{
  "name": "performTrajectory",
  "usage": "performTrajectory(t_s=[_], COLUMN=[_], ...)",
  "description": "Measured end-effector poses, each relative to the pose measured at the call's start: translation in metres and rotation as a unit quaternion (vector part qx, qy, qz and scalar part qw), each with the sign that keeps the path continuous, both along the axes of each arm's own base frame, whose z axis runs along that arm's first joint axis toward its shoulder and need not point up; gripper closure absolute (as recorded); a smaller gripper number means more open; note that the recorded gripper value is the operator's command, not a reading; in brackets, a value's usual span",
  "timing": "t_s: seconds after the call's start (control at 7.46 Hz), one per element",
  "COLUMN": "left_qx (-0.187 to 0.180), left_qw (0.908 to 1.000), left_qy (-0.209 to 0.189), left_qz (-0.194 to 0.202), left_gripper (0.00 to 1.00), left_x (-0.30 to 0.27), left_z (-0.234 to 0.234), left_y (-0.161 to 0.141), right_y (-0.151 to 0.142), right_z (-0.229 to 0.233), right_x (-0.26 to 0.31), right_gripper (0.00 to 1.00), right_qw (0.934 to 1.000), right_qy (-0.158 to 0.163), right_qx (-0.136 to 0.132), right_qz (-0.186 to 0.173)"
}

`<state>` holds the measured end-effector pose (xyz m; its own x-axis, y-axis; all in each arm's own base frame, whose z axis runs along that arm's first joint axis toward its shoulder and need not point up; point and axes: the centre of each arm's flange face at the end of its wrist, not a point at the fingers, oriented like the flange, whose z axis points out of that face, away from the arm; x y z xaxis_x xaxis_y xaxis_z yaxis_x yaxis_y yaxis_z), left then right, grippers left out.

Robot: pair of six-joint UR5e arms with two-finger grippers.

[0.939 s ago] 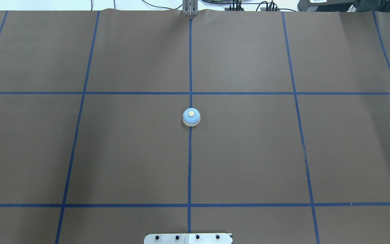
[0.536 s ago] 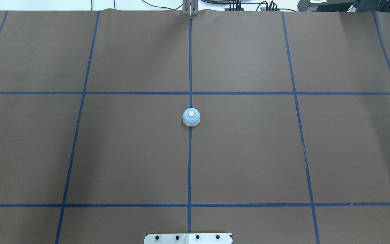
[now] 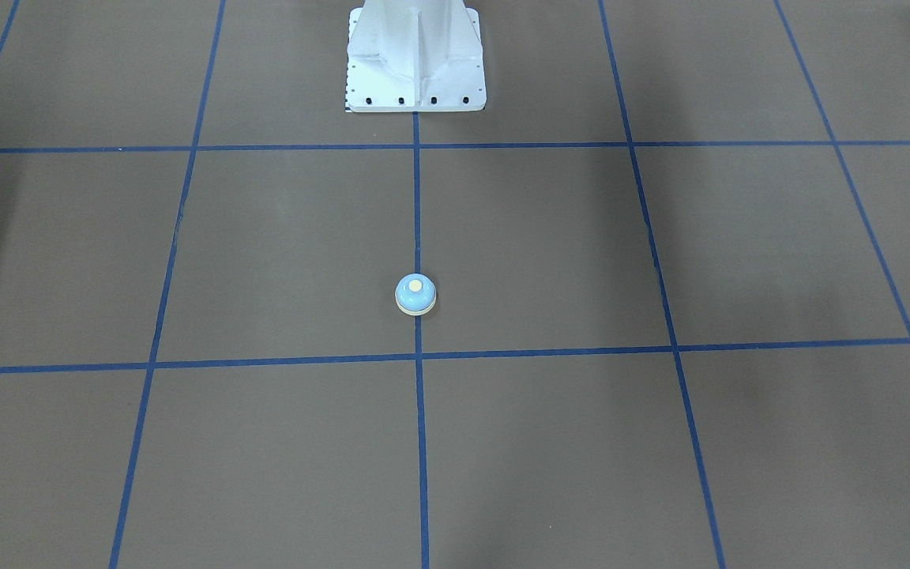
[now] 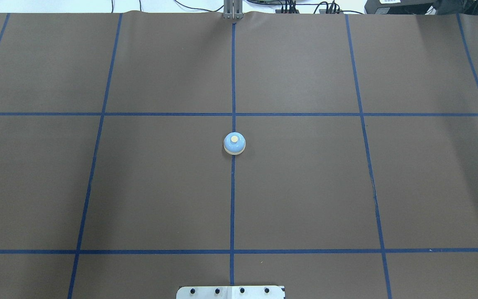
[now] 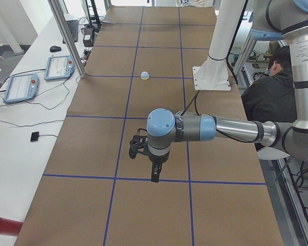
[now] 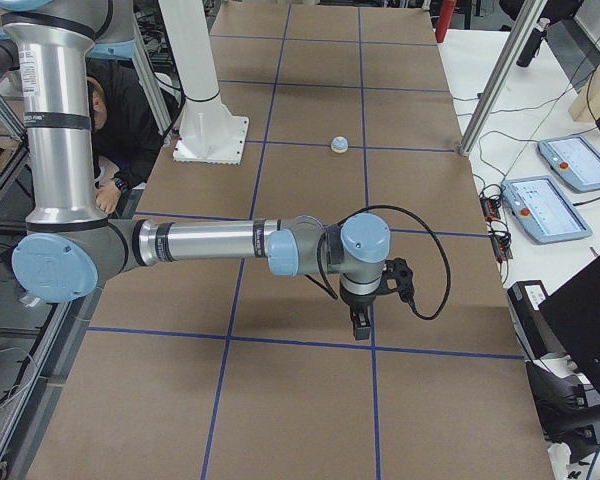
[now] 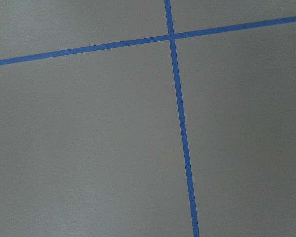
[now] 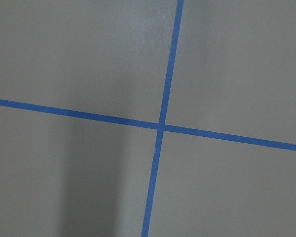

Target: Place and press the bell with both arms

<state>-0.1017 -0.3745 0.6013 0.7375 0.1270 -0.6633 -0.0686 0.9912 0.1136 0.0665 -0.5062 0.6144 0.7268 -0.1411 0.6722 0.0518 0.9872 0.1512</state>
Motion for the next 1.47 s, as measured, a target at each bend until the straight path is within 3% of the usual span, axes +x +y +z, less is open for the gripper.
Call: performTrajectory(t_s=[1.47], left_qx=[-0.001], left_qw=[1.0], left_qy=[0.0], left_qz=[-0.001], left_gripper=[0.0], left_x=[-0.0005], left_z=[0.0005], left_y=[0.0008], right_y=[-0.0005], right_z=[-0.0017], right_x=[-0.0038], right_gripper=[0.0], right_qw=[1.0], right_qy=[0.001], right_qx=[0.001], right_qz=[-0.003])
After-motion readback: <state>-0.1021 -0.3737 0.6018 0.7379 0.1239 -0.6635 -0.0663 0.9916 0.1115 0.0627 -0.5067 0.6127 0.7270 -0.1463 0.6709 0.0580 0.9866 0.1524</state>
